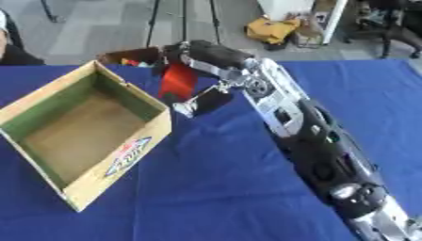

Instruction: Pick up objects on the table and place them in the box.

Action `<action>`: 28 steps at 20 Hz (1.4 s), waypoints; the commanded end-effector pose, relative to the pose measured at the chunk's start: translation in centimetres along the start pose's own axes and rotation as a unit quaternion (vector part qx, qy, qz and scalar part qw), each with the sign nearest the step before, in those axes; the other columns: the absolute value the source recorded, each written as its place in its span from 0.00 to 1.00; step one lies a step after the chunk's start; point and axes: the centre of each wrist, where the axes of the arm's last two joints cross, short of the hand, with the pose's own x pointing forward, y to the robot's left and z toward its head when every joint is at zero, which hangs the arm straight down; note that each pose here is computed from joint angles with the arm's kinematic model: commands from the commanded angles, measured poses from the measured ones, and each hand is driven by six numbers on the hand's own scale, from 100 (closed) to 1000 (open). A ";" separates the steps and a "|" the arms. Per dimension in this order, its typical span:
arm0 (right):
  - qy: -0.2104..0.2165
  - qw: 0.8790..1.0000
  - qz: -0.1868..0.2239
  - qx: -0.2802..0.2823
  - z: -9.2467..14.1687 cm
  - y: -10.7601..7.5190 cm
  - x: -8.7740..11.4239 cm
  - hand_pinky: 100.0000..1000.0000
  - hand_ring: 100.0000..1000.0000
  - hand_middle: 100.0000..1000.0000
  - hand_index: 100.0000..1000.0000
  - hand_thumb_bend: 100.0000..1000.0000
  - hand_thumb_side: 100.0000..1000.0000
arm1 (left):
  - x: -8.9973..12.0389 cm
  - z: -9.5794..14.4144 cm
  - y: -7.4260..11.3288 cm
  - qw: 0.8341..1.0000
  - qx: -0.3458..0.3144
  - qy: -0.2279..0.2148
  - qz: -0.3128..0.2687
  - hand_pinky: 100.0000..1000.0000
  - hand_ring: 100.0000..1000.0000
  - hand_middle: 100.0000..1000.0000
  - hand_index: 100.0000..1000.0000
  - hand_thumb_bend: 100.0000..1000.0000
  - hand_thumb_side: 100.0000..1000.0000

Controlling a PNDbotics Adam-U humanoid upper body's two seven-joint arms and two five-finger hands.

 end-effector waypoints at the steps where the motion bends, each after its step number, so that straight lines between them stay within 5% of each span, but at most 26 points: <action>1: -0.009 1.000 0.012 -0.019 0.0 -2.2 0.5 0.31 0.32 0.54 0.76 0.00 0.00 | 0.5 -1.2 0.2 1.000 -0.015 -0.015 0.000 0.46 0.72 0.82 0.88 0.00 0.87; 10: -0.021 0.999 -0.016 -0.032 -1.4 -1.7 0.2 0.30 0.31 0.54 0.75 0.00 0.00 | 0.3 -1.8 -0.3 1.000 -0.015 -0.014 0.013 0.46 0.72 0.82 0.88 0.00 0.87; 20: 0.010 0.999 -0.035 -0.009 -2.6 1.2 -2.4 0.30 0.30 0.54 0.75 0.00 0.00 | 0.2 -1.8 -0.6 0.999 -0.011 -0.016 0.027 0.46 0.72 0.82 0.88 0.00 0.87; 28: -0.005 1.000 -0.026 0.012 -3.7 3.7 -3.1 0.29 0.30 0.54 0.74 0.00 0.00 | 0.0 -2.2 -1.1 0.999 -0.010 -0.022 0.039 0.46 0.71 0.82 0.88 0.00 0.87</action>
